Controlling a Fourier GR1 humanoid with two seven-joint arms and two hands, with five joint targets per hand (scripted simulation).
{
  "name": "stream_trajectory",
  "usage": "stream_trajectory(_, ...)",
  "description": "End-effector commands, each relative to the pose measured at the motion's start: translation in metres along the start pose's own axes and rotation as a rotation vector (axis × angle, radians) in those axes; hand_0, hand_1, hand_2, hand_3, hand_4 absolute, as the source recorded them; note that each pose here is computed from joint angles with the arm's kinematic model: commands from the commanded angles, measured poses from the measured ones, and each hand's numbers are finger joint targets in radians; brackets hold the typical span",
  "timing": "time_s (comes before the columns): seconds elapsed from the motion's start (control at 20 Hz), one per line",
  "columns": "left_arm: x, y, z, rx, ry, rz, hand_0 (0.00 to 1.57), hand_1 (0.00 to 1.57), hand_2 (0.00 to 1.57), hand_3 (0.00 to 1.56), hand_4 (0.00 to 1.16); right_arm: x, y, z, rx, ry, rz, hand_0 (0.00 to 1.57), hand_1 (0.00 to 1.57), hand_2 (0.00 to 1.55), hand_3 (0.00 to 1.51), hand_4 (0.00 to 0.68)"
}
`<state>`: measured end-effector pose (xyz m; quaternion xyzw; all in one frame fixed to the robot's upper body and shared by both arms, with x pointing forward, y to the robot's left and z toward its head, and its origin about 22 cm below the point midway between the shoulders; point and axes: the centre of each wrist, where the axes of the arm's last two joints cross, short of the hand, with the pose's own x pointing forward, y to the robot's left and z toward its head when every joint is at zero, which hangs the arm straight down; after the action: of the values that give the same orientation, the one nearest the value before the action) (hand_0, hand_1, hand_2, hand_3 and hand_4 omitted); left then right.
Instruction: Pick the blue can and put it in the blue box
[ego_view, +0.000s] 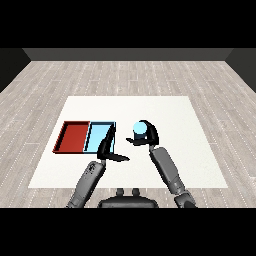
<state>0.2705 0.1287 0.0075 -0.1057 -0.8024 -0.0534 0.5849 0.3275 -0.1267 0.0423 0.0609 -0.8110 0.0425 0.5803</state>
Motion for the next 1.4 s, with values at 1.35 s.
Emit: stream_trajectory(1.35, -0.032, -0.064, -0.0296, -0.02, 0.137, 0.03, 0.0, 0.0, 0.0, 0.0, 0.0, 0.002, 0.026, -0.003, 0.083, -0.04, -0.076, 1.43, 1.43, 1.46, 1.38, 0.558)
